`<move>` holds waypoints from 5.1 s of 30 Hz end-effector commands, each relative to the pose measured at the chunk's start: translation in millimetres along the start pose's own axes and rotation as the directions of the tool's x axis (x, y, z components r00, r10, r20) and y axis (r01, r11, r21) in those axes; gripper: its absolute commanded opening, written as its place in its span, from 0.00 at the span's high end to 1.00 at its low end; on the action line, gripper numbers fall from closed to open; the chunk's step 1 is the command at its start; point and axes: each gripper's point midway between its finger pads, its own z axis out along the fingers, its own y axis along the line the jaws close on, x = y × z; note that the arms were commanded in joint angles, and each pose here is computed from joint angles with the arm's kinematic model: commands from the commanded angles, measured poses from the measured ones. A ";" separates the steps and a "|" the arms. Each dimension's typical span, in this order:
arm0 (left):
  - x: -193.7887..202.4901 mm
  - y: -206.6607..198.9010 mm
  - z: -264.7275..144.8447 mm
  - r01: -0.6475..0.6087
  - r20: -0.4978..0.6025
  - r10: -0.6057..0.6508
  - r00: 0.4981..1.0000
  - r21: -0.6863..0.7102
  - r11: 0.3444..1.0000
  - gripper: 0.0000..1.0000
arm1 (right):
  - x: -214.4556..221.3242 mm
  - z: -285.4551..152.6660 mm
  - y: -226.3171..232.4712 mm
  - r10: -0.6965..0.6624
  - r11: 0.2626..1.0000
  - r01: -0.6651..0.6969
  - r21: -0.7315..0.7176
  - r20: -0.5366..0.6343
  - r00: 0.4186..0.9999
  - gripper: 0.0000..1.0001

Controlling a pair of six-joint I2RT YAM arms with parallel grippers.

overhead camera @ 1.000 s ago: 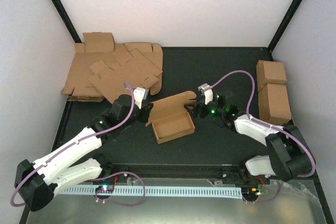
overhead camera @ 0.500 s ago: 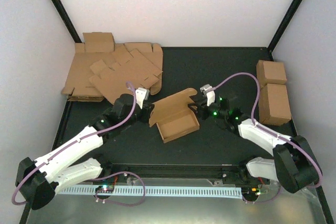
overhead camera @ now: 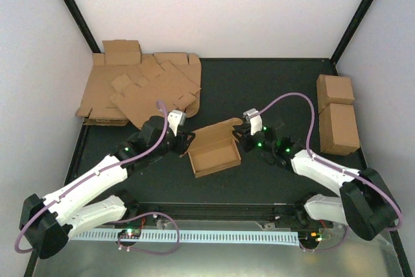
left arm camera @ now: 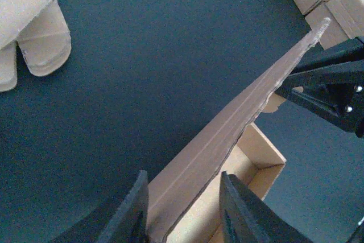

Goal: Fold the paper box

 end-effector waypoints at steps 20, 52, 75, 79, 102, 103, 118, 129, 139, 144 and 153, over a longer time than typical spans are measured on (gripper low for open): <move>23.2 -13.8 -11.6 0.082 -0.081 -0.074 0.994 0.100 0.992 0.07 | -9.9 -7.8 -8.1 0.055 0.979 -0.074 0.188 0.102 0.993 0.98; -27.8 -19.8 -71.1 -0.255 0.139 0.237 0.962 0.131 0.958 0.01 | 0.6 -57.1 38.6 -0.097 0.995 0.096 -0.010 -0.093 0.991 0.96; -19.4 35.8 -4.4 -0.157 0.036 0.159 0.987 -0.049 0.986 0.01 | -3.8 -46.5 42.3 -0.131 0.991 0.127 -0.038 -0.136 0.982 0.94; -23.3 41.6 10.3 -0.115 0.048 0.115 0.992 0.005 0.993 0.01 | -3.4 -45.9 42.3 -0.129 0.991 0.125 -0.038 -0.138 0.982 0.94; -11.3 31.6 43.5 -0.073 -0.047 0.087 0.995 0.240 0.968 0.61 | -4.7 -36.9 39.0 -0.107 0.994 0.104 -0.028 -0.160 0.981 0.93; -10.5 30.6 43.4 -0.075 -0.048 0.089 0.995 0.233 0.970 0.63 | -5.2 -36.3 38.7 -0.106 0.994 0.103 -0.026 -0.160 0.981 0.93; 15.2 36.9 41.8 -0.061 -0.058 0.063 0.996 0.027 0.998 0.89 | -9.1 -33.9 13.6 0.056 0.990 -0.040 0.137 -0.117 0.992 0.88; 22.7 16.6 31.1 -0.005 0.061 0.006 0.998 -0.012 1.000 0.96 | -16.5 -29.4 11.8 0.125 0.974 -0.123 0.193 0.003 0.992 0.87; 25.4 3.7 35.6 0.107 0.105 -0.102 0.989 -0.050 0.993 0.96 | 8.2 -27.8 8.3 0.140 0.962 -0.142 0.231 0.023 0.990 0.87; 36.2 -2.0 36.2 0.103 0.117 -0.094 0.989 -0.075 0.992 0.96 | 21.6 -30.2 1.8 0.149 0.957 -0.154 0.246 0.040 0.988 0.88; 54.9 -4.1 33.6 0.119 0.138 -0.106 0.985 -0.088 0.989 0.96 | 33.9 -35.6 3.3 0.159 0.953 -0.176 0.248 0.086 0.983 0.88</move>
